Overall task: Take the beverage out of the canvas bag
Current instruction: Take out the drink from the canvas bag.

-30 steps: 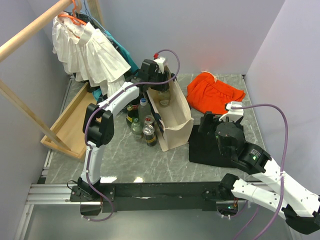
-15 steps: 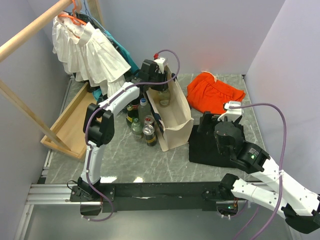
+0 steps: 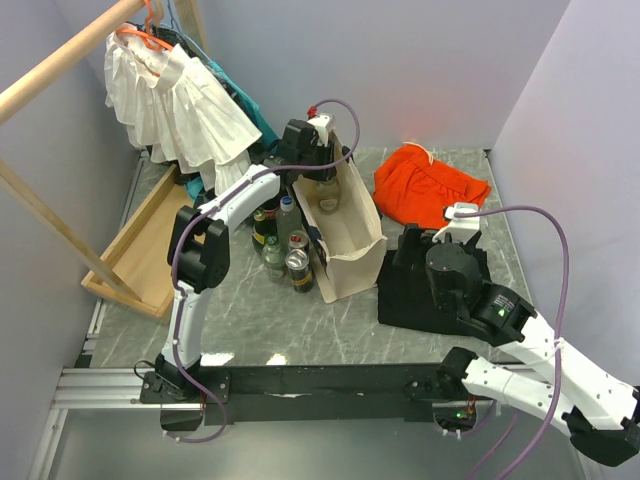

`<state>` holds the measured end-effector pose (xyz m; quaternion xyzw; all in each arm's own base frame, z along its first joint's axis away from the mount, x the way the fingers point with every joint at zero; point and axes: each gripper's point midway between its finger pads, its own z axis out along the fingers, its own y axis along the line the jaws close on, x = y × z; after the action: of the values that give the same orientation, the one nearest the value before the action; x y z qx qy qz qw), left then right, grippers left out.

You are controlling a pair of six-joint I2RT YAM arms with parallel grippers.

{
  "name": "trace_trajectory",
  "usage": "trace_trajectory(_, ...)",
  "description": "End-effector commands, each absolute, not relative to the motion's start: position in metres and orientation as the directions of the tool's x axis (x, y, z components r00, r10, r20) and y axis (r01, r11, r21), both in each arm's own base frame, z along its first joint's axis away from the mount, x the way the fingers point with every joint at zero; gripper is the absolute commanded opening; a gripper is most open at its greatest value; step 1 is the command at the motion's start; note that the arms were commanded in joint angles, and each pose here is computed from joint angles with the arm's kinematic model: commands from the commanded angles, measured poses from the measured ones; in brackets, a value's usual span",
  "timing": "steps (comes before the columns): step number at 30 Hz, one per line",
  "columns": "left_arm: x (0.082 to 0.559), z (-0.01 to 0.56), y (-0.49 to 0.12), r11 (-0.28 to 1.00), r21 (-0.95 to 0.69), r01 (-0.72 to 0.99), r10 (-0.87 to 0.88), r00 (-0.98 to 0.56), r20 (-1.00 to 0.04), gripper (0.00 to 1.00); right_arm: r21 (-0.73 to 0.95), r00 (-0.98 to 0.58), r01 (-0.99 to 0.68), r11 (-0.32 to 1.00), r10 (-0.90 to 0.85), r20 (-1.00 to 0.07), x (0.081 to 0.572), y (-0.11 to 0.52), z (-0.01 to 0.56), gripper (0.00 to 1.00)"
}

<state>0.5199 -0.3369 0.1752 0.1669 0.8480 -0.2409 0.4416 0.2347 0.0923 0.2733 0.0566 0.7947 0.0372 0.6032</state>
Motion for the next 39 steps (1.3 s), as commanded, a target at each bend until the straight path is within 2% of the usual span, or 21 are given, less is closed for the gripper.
trace_trajectory(1, 0.525, 0.176, -0.336, 0.832, -0.261, 0.489, 0.058, -0.545, -0.836, 0.27, 0.154, -0.231, 0.057, 0.986, 0.163, -0.959, 0.238, 0.092, 0.282, 1.00)
trace_trajectory(3, 0.525, 0.176, -0.336, 0.833, -0.261, 0.489, 0.059, -0.546, -0.835, 0.22, 0.154, -0.231, 0.054, 0.987, 0.163, -0.959, 0.238, 0.093, 0.281, 1.00)
trace_trajectory(6, 0.525, 0.179, -0.337, 0.832, -0.262, 0.489, 0.062, -0.551, -0.832, 0.01, 0.154, -0.231, 0.052, 0.987, 0.162, -0.959, 0.238, 0.094, 0.282, 1.00)
trace_trajectory(11, 0.518, 0.180, -0.346, 0.809, -0.249, 0.533, 0.132, -0.576, -0.807, 0.01, 0.153, -0.234, 0.050, 0.987, 0.160, -0.959, 0.239, 0.095, 0.282, 1.00)
trace_trajectory(24, 0.499, 0.235, -0.347, 0.769, -0.227, 0.597, 0.133, -0.497, -0.858, 0.01, 0.156, -0.241, 0.043, 0.987, 0.162, -0.957, 0.240, 0.098, 0.281, 1.00)
trace_trajectory(39, 0.480, 0.264, -0.363, 0.735, -0.202, 0.648, 0.152, -0.447, -0.882, 0.01, 0.170, -0.247, 0.040, 0.985, 0.174, -0.953, 0.238, 0.099, 0.281, 1.00)
